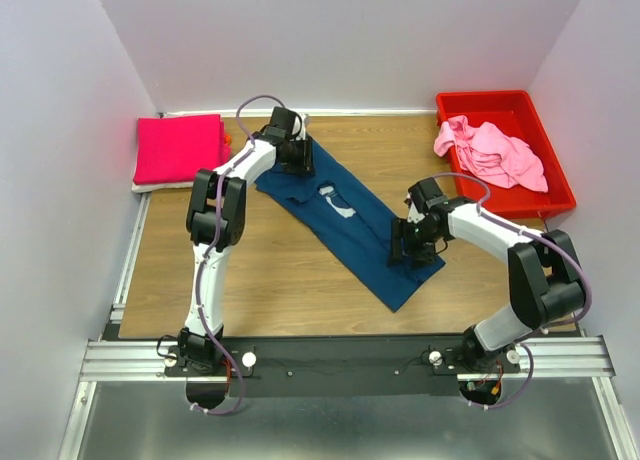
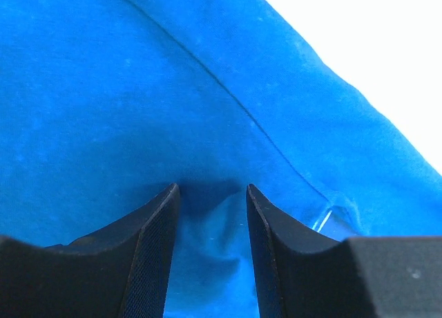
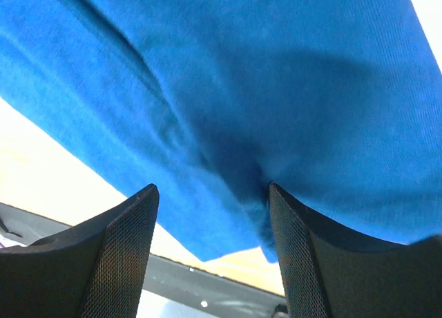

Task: Fold and stack the t-shirts
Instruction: Fold the tshirt

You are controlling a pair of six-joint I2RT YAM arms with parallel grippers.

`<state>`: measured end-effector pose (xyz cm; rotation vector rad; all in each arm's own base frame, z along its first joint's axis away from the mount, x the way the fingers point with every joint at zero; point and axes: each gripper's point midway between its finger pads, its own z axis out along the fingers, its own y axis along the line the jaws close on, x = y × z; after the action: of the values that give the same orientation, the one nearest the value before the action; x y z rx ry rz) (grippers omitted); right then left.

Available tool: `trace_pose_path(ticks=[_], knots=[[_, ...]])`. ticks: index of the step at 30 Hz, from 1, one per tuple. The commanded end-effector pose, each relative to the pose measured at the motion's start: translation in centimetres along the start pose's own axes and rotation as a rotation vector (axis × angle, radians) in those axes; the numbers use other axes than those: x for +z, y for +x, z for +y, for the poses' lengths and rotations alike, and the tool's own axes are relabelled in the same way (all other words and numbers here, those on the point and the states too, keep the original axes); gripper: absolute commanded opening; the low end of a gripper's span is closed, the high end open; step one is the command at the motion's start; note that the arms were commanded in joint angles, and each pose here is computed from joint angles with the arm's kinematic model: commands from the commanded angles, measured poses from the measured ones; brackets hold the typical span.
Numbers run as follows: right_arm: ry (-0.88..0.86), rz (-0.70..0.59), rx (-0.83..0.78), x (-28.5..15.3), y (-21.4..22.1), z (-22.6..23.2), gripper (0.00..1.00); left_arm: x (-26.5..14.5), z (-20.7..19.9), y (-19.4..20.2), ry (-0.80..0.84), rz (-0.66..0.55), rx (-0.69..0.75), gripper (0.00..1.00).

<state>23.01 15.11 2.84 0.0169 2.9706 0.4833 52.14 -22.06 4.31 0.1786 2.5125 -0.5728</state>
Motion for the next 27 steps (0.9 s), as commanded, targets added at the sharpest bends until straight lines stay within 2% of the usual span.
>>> trace_pose_path(ticks=[1, 4, 10, 11, 14, 18, 27], knots=[[0.044, -0.068, 0.002, -2.5, -1.4, 0.2, 0.72, -3.3, -1.4, -2.9, -0.025, -0.076, 0.03, 0.51], [0.062, -0.089, -0.025, -2.7, -2.7, 0.3, 0.72, -5.6, -2.1, -4.0, -0.036, -0.106, 0.007, 0.51], [0.064, -0.047, -0.082, -0.8, -2.5, -0.3, 0.72, -6.5, -0.7, 0.2, -0.095, -0.028, -0.071, 0.51], [0.058, -0.042, -0.091, -0.6, -2.5, -0.3, 0.72, -6.0, -0.1, 2.4, -0.103, 0.014, -0.088, 0.51], [0.038, -0.021, -0.114, 0.2, -1.9, -0.3, 0.71, -5.3, 0.6, 5.2, -0.107, 0.061, -0.113, 0.51], [0.003, 0.01, -0.107, 0.9, -0.8, -0.1, 0.7, -3.6, 2.0, 7.1, -0.129, 0.101, -0.125, 0.51], [-0.062, 0.107, -0.116, 2.4, 2.7, 0.5, 0.7, -0.7, 4.9, 6.8, -0.212, 0.132, -0.087, 0.51]])
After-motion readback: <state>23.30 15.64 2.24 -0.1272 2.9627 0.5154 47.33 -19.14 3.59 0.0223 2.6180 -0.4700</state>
